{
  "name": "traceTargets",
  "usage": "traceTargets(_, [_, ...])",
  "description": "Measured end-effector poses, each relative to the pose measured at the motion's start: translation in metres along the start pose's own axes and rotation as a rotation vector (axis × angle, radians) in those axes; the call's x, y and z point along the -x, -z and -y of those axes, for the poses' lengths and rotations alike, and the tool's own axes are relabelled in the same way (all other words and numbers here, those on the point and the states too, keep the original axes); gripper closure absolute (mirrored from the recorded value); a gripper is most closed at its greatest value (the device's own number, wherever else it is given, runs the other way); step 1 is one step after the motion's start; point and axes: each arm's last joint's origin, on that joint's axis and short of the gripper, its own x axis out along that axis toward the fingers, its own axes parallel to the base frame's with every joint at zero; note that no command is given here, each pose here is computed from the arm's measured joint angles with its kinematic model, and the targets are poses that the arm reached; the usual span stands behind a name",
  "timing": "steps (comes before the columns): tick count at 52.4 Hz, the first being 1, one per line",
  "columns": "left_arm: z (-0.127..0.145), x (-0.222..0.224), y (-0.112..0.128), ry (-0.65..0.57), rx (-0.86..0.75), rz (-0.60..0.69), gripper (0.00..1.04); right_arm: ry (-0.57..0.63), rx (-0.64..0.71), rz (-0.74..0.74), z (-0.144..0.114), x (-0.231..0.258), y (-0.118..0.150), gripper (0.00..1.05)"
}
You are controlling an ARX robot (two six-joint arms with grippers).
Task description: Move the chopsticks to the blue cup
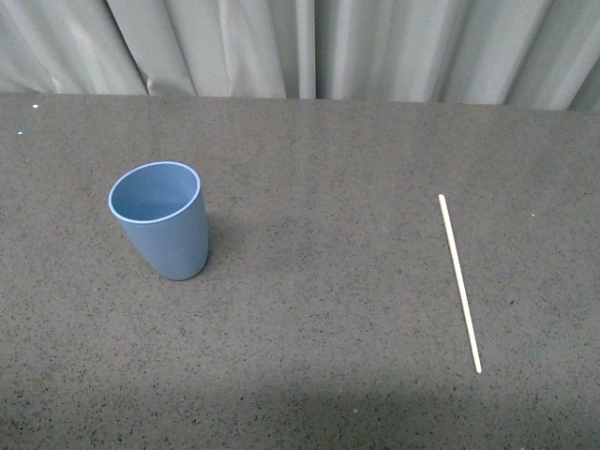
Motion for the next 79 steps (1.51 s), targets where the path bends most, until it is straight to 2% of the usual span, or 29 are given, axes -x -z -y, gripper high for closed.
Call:
traceTargets(60, [0.0, 0.0, 0.0, 0.0, 0.0, 0.0, 0.07, 0.0, 0.0, 0.0, 0.0, 0.0, 0.0, 0.09])
traceTargets(63, [0.0, 0.0, 0.0, 0.0, 0.0, 0.0, 0.07, 0.046, 0.047, -0.057, 0.0, 0.0, 0.001, 0.09])
traceTargets(66, [0.0, 0.0, 0.0, -0.001, 0.0, 0.0, 0.07, 0.096, 0.139, -0.181, 0.0, -0.002, 0.001, 0.09])
traceTargets(72, [0.0, 0.0, 0.0, 0.0, 0.0, 0.0, 0.07, 0.045, 0.231, -0.307, -0.002, -0.019, 0.004, 0.09])
traceTargets(79, [0.0, 0.0, 0.0, 0.0, 0.0, 0.0, 0.07, -0.018, 0.217, -0.399, -0.007, -0.062, -0.003, 0.09])
